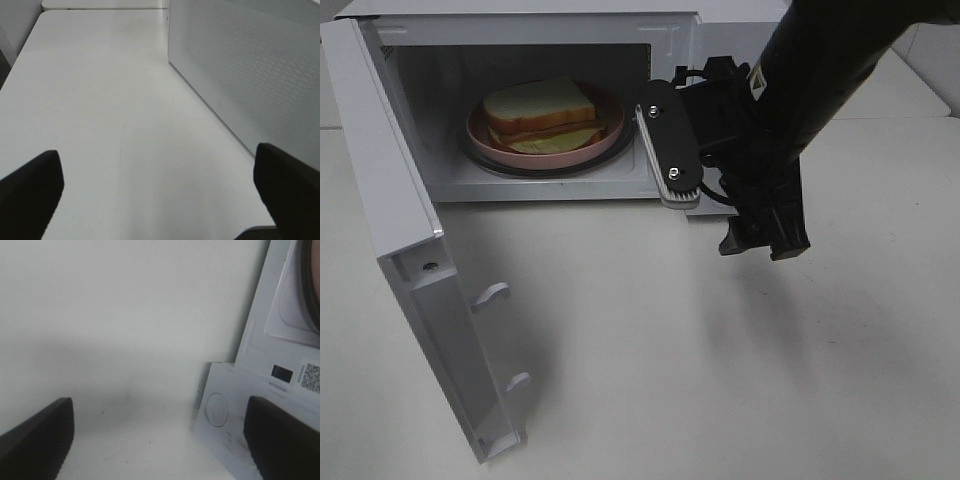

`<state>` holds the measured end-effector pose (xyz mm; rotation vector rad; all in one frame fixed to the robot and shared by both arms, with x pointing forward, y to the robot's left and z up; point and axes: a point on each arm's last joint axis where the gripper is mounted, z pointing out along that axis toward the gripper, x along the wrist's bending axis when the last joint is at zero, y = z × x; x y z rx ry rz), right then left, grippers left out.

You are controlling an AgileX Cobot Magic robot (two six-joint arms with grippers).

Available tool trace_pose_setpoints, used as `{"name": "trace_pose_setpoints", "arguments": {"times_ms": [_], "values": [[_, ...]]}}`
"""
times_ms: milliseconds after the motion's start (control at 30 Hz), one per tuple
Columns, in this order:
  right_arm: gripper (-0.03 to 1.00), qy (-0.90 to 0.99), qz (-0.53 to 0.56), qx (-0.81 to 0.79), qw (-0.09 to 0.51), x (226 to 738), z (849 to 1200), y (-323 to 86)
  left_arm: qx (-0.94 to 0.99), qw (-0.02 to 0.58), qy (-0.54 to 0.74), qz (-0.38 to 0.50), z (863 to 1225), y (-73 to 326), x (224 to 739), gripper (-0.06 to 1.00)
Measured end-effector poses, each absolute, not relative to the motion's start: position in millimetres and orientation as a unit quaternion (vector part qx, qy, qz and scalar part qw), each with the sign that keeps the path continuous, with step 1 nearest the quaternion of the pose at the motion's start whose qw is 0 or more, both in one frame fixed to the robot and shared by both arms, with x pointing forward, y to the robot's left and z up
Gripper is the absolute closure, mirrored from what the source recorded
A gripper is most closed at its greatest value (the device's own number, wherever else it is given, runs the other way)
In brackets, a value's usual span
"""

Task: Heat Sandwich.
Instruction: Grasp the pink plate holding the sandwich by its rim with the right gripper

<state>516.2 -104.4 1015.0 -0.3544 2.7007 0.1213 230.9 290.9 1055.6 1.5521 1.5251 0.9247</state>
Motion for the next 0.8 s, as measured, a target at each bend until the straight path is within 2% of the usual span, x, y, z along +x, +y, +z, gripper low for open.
{"name": "trace_pose_setpoints", "arguments": {"times_ms": [400, 800], "values": [[0.11, 0.956, 0.073, -0.149, 0.241, 536, 1012, -69, 0.608, 0.379, 0.597, 0.362, 1056, 291, 231, -0.03], [0.12, 0.947, 0.097, -0.15, 0.266, 570, 990, -39, 0.608, 0.379, 0.597, 0.362, 1056, 291, 231, -0.03]]}}
